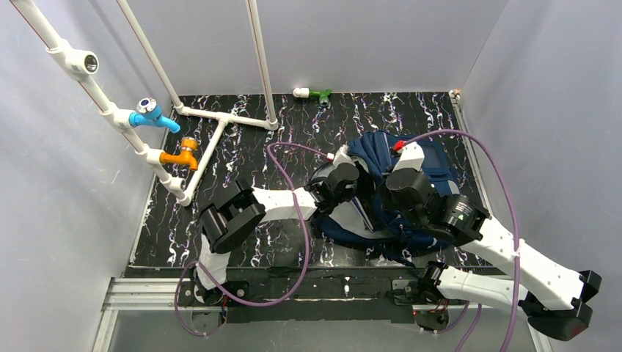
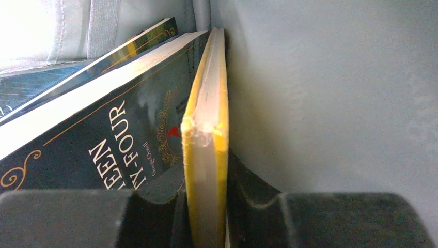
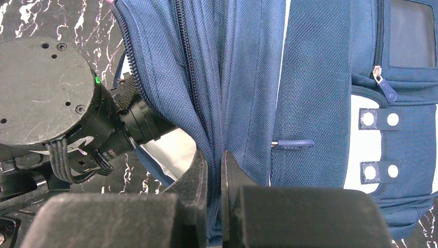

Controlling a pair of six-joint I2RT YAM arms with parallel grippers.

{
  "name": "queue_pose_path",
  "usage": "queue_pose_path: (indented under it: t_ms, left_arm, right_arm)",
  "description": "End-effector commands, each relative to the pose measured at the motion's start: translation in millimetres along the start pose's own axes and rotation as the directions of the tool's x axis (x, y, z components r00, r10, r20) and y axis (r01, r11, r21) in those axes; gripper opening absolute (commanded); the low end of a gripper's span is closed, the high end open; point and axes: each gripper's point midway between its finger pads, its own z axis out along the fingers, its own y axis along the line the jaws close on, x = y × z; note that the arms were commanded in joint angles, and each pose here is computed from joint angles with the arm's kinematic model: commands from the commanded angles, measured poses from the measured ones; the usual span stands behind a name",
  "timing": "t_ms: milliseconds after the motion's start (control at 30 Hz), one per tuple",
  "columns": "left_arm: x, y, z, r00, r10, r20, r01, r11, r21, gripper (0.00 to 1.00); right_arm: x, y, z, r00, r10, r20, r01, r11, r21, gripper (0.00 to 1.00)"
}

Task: Pack the student bag
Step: Place the book in the student bag.

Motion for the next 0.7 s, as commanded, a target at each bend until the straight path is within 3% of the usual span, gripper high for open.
queue_pose_path:
  t_ms: [0,133,300,333,367,400,533,667]
  left_arm:
    - [-12,-2,-8,0.996,0.063,0.065,-0.063,0.998,-0.002,0.26]
    - [-7,13,-24,0.989,0.15,0.02,-0.149,0.987,-0.059,0.5]
    - [-9,13,-46,0.975,0.222,-0.01,-0.222,0.971,-0.089,0.62]
    - [-10,11,-49,0.97,0.241,-0.019,-0.242,0.966,-0.087,0.73]
    - [-10,9,-53,0.964,0.265,-0.031,-0.267,0.959,-0.091,0.91]
    - [-10,7,-57,0.955,0.292,-0.048,-0.295,0.951,-0.095,0.97]
    - [-8,1,-78,0.907,0.399,-0.138,-0.413,0.905,-0.101,0.98]
    - [-12,27,-120,0.831,0.499,-0.247,-0.546,0.816,-0.19,0.97]
  right_arm:
    - [-58,7,-22,0.966,0.171,0.193,-0.158,0.984,-0.079,0.01]
    - [-55,3,-22,0.969,0.156,0.192,-0.147,0.987,-0.061,0.01]
    - [-54,3,-22,0.971,0.147,0.187,-0.138,0.989,-0.059,0.01]
    - [-54,3,-22,0.971,0.148,0.187,-0.139,0.989,-0.06,0.01]
    - [-53,3,-22,0.972,0.147,0.184,-0.137,0.989,-0.062,0.01]
    - [-53,3,-22,0.973,0.145,0.182,-0.136,0.989,-0.061,0.01]
    - [-48,1,-22,0.976,0.138,0.166,-0.13,0.99,-0.057,0.01]
    - [-41,-2,-24,0.981,0.131,0.144,-0.125,0.991,-0.051,0.01]
